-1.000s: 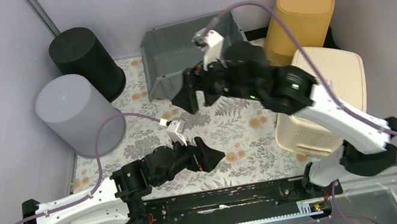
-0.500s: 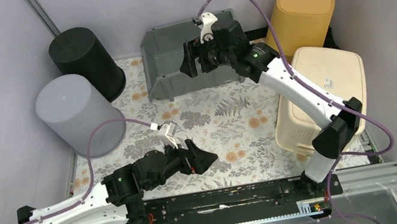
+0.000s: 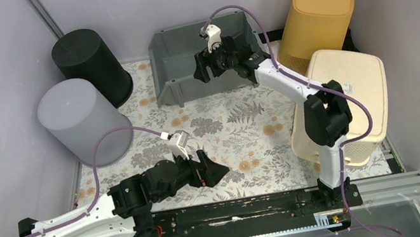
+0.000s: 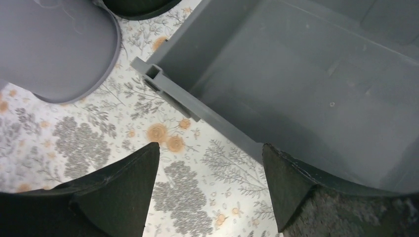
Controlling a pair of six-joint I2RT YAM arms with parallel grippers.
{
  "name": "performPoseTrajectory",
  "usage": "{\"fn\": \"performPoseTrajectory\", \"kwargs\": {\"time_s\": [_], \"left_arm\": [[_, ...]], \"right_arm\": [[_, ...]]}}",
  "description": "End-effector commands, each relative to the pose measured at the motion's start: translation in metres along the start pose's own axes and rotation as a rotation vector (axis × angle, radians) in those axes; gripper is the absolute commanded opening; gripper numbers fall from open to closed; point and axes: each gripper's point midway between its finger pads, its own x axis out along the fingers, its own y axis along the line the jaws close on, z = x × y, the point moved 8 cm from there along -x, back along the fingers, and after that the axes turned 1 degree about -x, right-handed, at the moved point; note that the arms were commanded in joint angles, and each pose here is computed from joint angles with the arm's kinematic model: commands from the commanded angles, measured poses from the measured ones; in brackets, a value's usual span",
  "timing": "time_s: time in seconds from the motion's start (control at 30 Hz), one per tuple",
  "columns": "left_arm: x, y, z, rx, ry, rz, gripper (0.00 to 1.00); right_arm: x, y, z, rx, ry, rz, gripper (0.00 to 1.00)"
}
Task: Turn the large container upside down
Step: Move the container to the center of the board.
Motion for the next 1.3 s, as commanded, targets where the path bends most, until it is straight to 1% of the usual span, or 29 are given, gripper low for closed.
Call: {"fn": "performPoseTrajectory", "kwargs": {"time_s": [0.0,0.13,0.27,0.4,0.5,0.6,0.7,0.77,0.87,0.93,1.0,1.03,1.17,1.27], "left_arm": [[-0.001,-0.007,0.005,0.016,0.000,-0.005,1.00],[0.003,-0.006,0.002,0.019,0.009,0.004,1.00],[0.009,-0.008,0.001,0.030,0.017,0.004,1.00],[0.012,-0.012,0.001,0.036,0.030,-0.004,1.00],[0.013,-0.014,0.001,0.030,0.033,-0.017,1.00],[0.015,-0.018,0.001,0.019,0.037,-0.038,1.00],[0.017,-0.018,-0.001,0.016,0.048,-0.039,1.00],[0.017,-0.018,-0.001,0.014,0.050,-0.039,1.00],[0.016,-0.018,-0.001,0.007,0.045,-0.045,1.00],[0.015,-0.018,0.000,0.004,0.042,-0.048,1.00],[0.015,-0.019,0.000,0.002,0.043,-0.053,1.00],[0.014,-0.020,0.000,-0.001,0.045,-0.056,1.00],[0.012,-0.023,-0.001,-0.008,0.050,-0.073,1.00],[0.008,-0.026,0.000,-0.012,0.048,-0.091,1.00]], "right_arm": [[0.009,-0.011,0.017,-0.207,-0.115,0.062,0.83],[0.017,-0.020,0.003,-0.306,-0.093,0.055,0.83],[0.023,-0.027,-0.010,-0.376,-0.040,0.061,0.83],[0.025,-0.031,-0.027,-0.430,0.040,0.078,0.83],[0.030,-0.036,-0.041,-0.461,0.135,0.109,0.83],[0.036,-0.044,-0.049,-0.485,0.220,0.093,0.83],[0.040,-0.050,-0.052,-0.493,0.266,0.072,0.82],[0.037,-0.049,-0.052,-0.491,0.273,0.067,0.81],[0.029,-0.048,-0.054,-0.472,0.271,0.044,0.74],[0.022,-0.046,-0.051,-0.454,0.269,0.020,0.66],[0.015,-0.043,-0.047,-0.429,0.263,0.008,0.55],[0.011,-0.040,-0.044,-0.414,0.257,0.005,0.52],[-0.005,-0.024,-0.029,-0.347,0.216,-0.007,0.47],[-0.014,-0.007,-0.024,-0.299,0.216,-0.015,0.45]]}}
